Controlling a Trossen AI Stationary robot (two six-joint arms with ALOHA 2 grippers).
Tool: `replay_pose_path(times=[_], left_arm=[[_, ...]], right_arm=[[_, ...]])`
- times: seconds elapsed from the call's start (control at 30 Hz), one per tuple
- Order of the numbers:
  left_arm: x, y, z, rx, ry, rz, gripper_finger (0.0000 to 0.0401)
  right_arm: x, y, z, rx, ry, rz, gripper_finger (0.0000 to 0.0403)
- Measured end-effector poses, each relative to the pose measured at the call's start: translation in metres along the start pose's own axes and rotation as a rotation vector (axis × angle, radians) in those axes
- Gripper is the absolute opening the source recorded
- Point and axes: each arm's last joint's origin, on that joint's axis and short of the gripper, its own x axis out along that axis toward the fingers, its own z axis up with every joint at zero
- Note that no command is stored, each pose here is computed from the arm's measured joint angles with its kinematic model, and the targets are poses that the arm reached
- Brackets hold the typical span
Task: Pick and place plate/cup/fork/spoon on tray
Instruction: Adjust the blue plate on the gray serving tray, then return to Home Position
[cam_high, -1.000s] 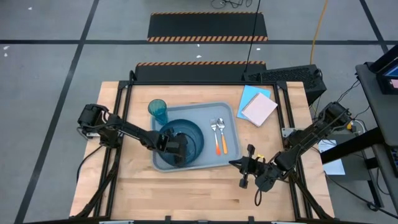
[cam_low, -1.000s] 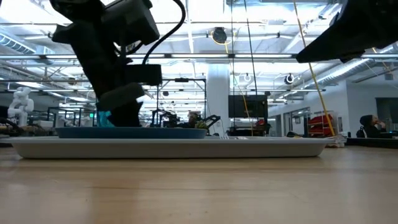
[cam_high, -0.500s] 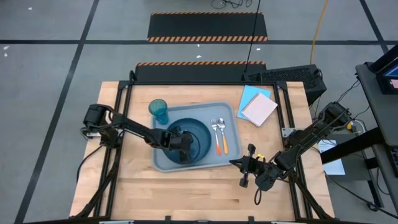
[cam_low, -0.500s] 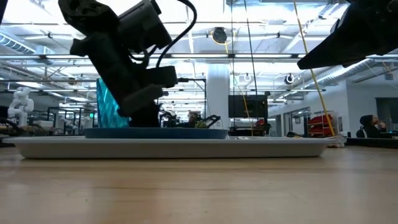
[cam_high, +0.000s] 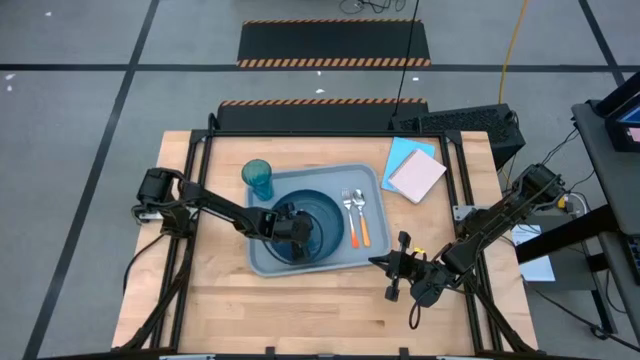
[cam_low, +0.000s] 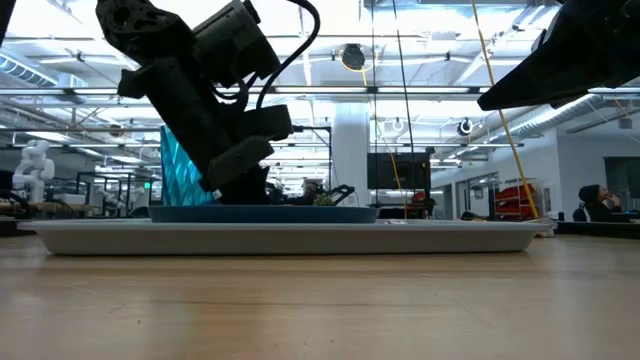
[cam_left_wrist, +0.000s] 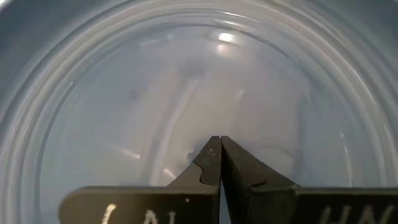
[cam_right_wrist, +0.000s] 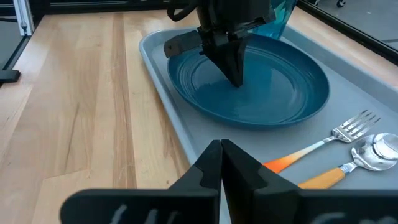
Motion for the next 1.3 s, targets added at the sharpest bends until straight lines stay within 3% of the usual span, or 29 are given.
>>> replay_pose_path(times=[0.53, 0.83, 1.03, 1.13, 1.3], left_arm=[[-0.005, 0.001, 0.014, -0.001, -0.091, -0.024, 0.0009], [-0.035, -0.007, 0.022, 0.007, -0.163, -0.018, 0.001], [-0.089, -0.032, 0.034, 0.056, -0.378, -0.141, 0.001], [-0.127, -0.046, 0.03, 0.097, -0.487, -0.143, 0.001], [-0.173, -0.06, 0.014, 0.165, -0.592, -0.058, 0.001]], right_arm=[[0.0, 0.002, 0.002, 0.017, -0.016, 0.016, 0.0], [0.0, 0.002, 0.002, 0.011, -0.015, 0.016, 0.0], [0.001, -0.002, -0.004, 0.075, -0.004, 0.008, 0.0], [0.0, -0.001, -0.003, 0.01, -0.015, 0.018, 0.0], [-0.003, -0.003, 0.004, -0.317, -0.044, 0.02, 0.0]])
